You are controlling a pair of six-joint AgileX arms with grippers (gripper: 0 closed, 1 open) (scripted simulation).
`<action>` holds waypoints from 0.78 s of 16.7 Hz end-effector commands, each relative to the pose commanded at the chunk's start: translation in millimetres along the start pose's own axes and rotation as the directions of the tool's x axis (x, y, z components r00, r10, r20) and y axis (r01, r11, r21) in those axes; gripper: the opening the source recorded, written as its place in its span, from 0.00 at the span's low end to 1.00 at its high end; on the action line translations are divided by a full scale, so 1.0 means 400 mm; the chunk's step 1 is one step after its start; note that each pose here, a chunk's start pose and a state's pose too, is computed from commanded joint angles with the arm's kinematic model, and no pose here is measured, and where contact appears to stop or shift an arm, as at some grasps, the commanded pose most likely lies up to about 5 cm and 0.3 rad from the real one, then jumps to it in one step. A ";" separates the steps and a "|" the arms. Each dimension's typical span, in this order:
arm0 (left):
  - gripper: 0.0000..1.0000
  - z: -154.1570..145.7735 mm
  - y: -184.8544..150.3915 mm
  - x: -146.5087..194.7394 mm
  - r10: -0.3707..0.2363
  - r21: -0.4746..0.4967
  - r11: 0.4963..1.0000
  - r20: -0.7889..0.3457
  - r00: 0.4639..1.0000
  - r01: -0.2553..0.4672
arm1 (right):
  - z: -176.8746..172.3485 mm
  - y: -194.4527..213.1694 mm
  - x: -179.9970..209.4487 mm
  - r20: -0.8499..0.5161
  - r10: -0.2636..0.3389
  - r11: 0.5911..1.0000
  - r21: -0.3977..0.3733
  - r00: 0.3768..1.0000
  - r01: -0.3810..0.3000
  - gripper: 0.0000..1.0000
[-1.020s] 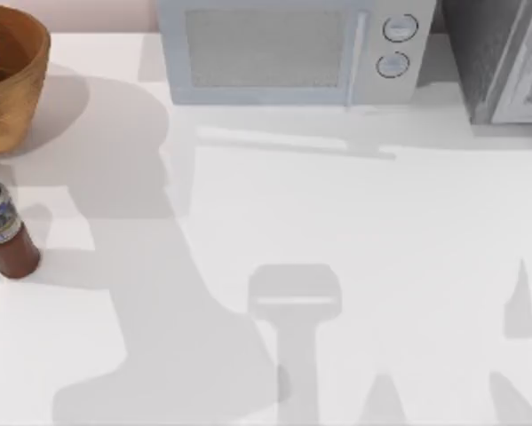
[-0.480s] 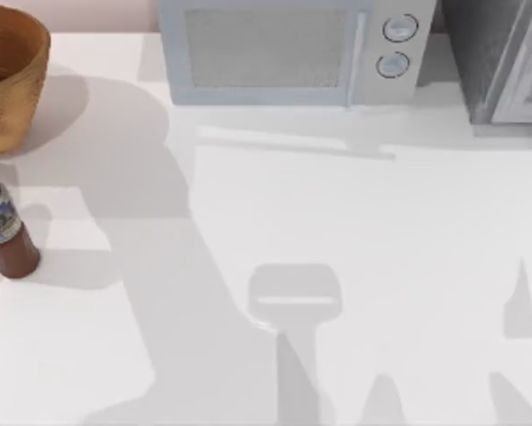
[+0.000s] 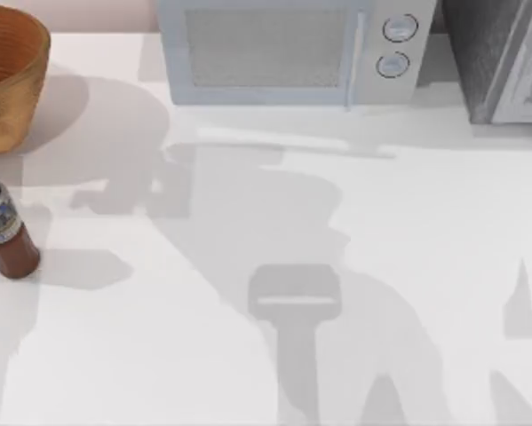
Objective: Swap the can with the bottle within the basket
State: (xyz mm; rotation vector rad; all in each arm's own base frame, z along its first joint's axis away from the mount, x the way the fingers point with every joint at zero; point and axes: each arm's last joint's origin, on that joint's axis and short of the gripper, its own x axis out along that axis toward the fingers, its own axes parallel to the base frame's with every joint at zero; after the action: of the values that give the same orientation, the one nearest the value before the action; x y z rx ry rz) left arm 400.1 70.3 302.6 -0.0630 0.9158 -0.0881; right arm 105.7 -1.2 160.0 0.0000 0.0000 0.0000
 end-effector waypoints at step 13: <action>0.00 -0.646 -0.189 -0.276 0.050 0.052 0.992 0.667 0.743 -0.113 | 0.000 0.000 0.000 0.000 0.000 1.000 0.000 1.000 0.000 1.00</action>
State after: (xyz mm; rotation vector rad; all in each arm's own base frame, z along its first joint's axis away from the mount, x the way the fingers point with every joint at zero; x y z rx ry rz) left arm 124.3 2.3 239.8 0.0315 0.1865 -0.0191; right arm 105.7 -1.2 160.0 0.0000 0.0000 0.0000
